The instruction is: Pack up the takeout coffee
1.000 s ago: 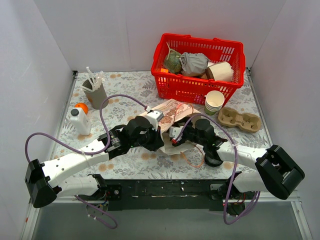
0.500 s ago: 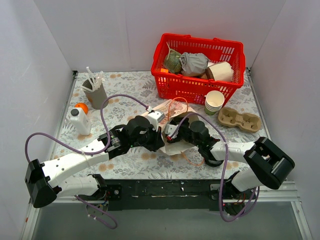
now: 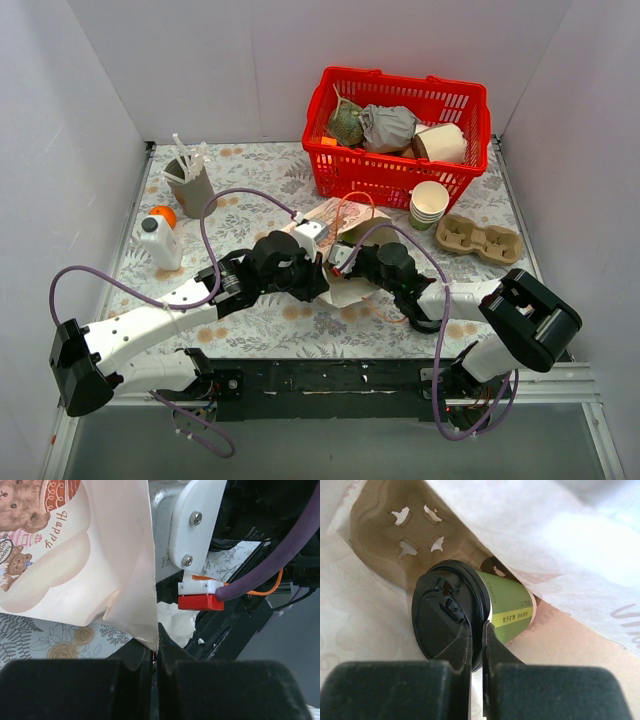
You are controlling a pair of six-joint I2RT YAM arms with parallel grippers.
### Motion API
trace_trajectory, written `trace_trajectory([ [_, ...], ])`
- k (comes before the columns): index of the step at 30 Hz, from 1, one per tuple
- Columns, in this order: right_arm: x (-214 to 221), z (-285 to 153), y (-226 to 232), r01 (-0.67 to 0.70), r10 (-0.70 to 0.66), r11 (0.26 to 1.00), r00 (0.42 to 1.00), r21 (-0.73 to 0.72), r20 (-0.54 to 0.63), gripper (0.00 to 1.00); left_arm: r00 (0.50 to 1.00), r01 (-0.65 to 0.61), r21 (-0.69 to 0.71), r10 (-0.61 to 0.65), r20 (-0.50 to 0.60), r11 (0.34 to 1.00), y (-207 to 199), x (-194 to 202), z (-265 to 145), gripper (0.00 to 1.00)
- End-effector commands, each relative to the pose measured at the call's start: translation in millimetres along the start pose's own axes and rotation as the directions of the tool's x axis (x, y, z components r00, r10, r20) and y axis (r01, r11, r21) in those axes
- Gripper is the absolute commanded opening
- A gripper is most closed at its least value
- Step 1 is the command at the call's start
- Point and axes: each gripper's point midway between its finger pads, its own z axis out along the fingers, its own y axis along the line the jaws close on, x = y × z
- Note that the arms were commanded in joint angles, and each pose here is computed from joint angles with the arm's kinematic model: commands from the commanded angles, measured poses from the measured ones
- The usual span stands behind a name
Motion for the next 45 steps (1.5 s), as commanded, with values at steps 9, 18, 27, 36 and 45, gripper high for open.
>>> trace_trajectory([
  [9,-22.7,-16.8,-0.3,0.01,-0.004,0.999,0.995,-0.05,0.103,0.01,0.997,-0.064,0.044,0.065,-0.032,0.997,-0.8,18.3,-10.6,0.0],
  [18,-43.3,-34.0,35.3,0.076,-0.011,0.942,0.98,-0.328,0.198,0.01,0.984,-0.169,0.112,0.173,-0.031,0.979,2.2,26.5,-18.9,0.0],
  [27,-41.2,-8.3,31.7,-0.142,0.191,0.933,0.974,-0.33,0.121,0.01,0.971,-0.203,0.205,0.224,-0.082,0.957,-2.6,39.5,-10.9,0.0],
  [36,-41.2,-3.4,0.2,-0.342,0.373,0.923,0.908,-0.174,0.19,0.01,0.969,-0.212,0.249,0.237,-0.072,0.945,-7.7,43.5,-16.2,0.0],
  [45,-47.8,-18.9,6.4,-0.322,0.368,0.929,0.868,-0.184,0.334,0.01,0.976,-0.2,0.191,0.214,-0.052,0.961,0.4,38.7,-22.3,0.0],
])
